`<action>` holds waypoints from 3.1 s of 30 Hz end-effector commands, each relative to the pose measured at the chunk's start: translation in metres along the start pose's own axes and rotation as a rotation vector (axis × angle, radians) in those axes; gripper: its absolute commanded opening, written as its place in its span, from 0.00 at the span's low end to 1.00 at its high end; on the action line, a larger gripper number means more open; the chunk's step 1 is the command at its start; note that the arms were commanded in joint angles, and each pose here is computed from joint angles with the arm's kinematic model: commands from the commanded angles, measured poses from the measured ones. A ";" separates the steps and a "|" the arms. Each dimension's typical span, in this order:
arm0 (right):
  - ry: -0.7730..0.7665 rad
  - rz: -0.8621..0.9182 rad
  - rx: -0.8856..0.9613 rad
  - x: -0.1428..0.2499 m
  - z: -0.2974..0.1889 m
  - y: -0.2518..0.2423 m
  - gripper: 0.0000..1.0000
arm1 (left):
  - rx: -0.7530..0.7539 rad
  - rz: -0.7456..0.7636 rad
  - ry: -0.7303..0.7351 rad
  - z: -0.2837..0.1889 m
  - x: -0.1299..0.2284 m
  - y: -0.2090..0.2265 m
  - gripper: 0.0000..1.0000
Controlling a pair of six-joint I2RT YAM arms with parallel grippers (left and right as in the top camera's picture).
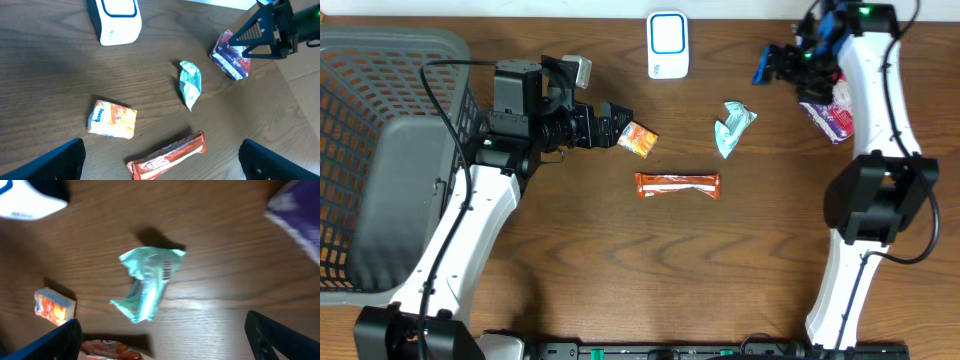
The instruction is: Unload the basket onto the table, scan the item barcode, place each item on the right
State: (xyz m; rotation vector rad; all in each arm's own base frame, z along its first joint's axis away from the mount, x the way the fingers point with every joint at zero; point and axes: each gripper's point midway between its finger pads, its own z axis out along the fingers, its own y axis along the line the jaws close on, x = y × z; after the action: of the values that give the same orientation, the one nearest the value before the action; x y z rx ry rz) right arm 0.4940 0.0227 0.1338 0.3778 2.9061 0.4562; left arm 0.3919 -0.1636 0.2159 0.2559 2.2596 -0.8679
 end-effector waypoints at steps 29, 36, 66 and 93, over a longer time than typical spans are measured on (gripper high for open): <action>0.120 -0.625 -0.309 0.086 0.103 0.199 0.71 | -0.624 -0.307 -0.004 -0.048 0.019 0.101 0.98; 0.272 -0.673 -0.321 0.129 0.170 0.202 0.63 | -0.632 -0.315 0.022 -0.049 0.026 0.102 0.98; -0.421 -0.492 0.464 0.005 -0.044 0.144 0.01 | -0.632 -0.315 0.022 -0.049 0.026 0.102 0.98; -0.708 -0.580 0.606 -0.063 -0.059 0.162 0.01 | -0.632 -0.315 0.022 -0.049 0.026 0.102 0.98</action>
State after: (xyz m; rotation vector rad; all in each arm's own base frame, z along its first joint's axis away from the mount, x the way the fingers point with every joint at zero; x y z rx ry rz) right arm 0.5623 0.1400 0.2683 -0.1309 2.2339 -0.4434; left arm 0.3823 -0.0594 0.1546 -0.3708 2.5527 -0.2632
